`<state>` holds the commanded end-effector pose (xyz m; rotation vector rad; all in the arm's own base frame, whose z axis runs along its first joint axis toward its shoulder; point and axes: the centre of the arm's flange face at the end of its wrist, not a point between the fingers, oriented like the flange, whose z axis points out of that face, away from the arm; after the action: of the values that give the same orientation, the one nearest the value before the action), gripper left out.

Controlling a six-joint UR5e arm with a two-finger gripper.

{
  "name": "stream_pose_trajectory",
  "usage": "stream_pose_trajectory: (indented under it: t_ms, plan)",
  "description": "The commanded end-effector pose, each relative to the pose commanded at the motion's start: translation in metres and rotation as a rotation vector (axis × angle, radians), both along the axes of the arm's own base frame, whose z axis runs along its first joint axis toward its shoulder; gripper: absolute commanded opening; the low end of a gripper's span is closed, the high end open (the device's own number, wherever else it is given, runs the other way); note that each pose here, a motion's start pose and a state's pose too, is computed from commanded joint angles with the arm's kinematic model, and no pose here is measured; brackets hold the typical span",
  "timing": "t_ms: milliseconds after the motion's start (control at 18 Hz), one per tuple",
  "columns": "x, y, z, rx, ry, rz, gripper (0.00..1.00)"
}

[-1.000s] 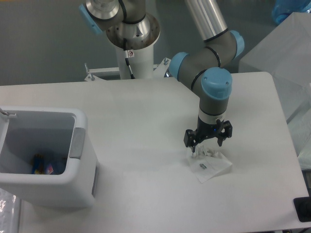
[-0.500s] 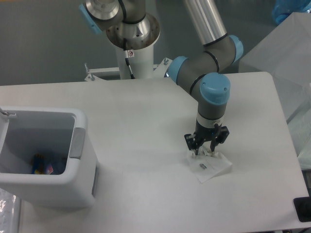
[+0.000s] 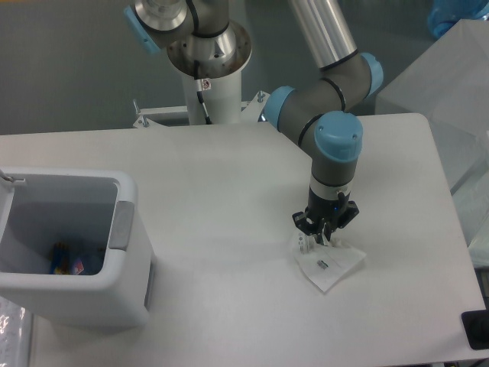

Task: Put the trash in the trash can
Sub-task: 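Pinch the white wrapper's raised edge and lift it, then carry the wrapper over the bin and release it inside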

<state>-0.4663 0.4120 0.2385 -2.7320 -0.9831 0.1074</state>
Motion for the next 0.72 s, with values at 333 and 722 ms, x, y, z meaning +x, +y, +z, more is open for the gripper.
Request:
stream_pose_trajectory:
  t_ms: [333,722]
  plan:
    - [0.022,0.023,0.137,0.292,0.08,0.032,0.06]
    - [0.067,0.066,0.303,0.652,0.076,0.097,0.06]
